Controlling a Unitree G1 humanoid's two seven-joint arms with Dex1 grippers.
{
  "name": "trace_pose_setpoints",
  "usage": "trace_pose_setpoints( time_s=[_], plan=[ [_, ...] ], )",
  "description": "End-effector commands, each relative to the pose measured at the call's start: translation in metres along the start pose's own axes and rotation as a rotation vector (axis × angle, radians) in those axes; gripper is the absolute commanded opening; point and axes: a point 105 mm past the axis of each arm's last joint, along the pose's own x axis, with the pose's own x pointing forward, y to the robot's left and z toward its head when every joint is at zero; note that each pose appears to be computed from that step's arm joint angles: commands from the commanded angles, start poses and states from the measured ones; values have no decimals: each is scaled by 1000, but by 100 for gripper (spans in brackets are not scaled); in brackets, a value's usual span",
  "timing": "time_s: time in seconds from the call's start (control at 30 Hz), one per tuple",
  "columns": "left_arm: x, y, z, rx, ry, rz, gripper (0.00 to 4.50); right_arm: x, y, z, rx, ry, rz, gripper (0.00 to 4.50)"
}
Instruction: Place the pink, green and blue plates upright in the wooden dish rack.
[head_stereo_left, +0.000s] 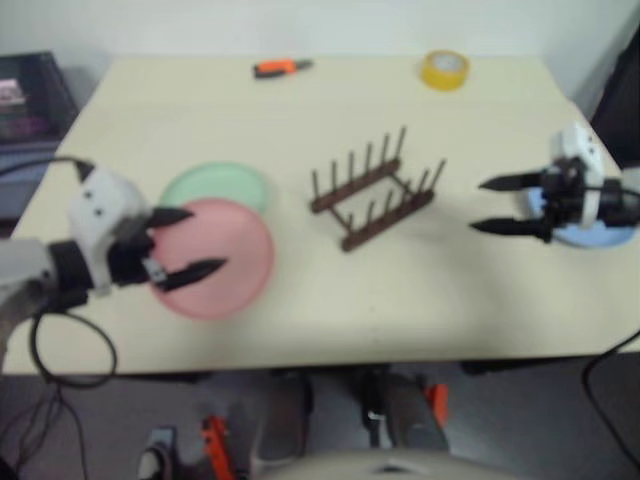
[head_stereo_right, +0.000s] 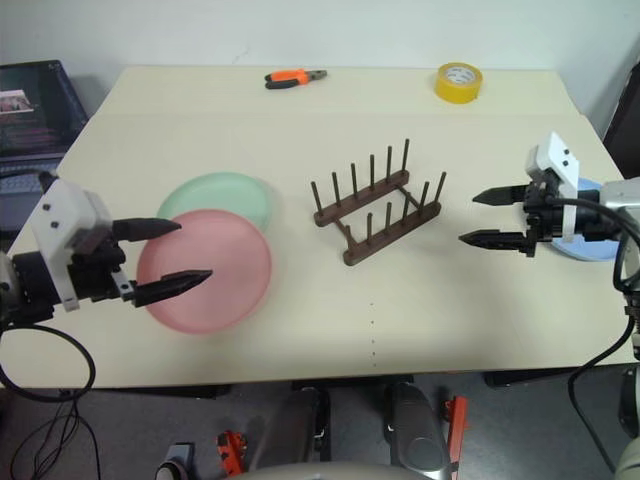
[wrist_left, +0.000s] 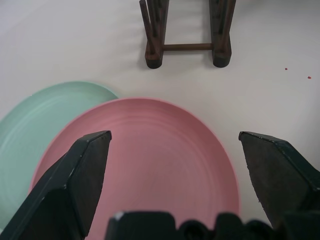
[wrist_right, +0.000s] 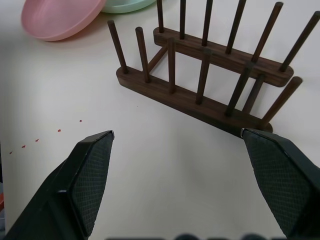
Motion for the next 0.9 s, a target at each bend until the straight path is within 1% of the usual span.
trace_pose_setpoints(
  time_s=[0.03, 0.13, 0.27, 0.37, 0.47, 0.53, 0.57, 0.6, 0.67, 0.73, 0.8, 0.9],
  plan=[
    [-3, 1, 16, 13, -77, 2, 450, -4, 0, 14, -44, -46, -19, 447],
    [-5, -1, 31, -8, -144, -23, 450, 5, 3, 16, -46, -68, -7, 447],
    [16, -21, 38, 23, -147, -123, 450, 3, 2, 18, -46, -87, -22, 447],
    [52, -54, 37, 54, -157, -246, 450, 0, 1, 15, -54, -81, -45, 447],
    [88, -65, 35, 59, -158, -235, 450, -4, 0, 17, -62, -88, -69, 447],
    [109, -69, 40, 61, -193, -205, 450, -6, 1, 18, -70, -95, -83, 447],
    [118, -69, 42, 36, -206, -190, 450, -8, 2, 18, -71, -99, -91, 447],
    [129, -71, 43, 4, -200, -190, 450, -10, 3, 20, -73, -101, -103, 447],
    [149, -76, 45, -1, -186, -202, 450, -14, 8, 24, -83, -103, -118, 447],
    [166, -74, 41, 6, -132, -183, 450, -18, 13, 24, -82, -95, -135, 447],
    [179, -73, 37, -41, -79, -161, 450, -21, 18, 25, -84, -84, -146, 447],
    [193, -77, 33, -40, -22, -151, 450, -28, 20, 26, -88, -85, -182, 447]
  ],
)
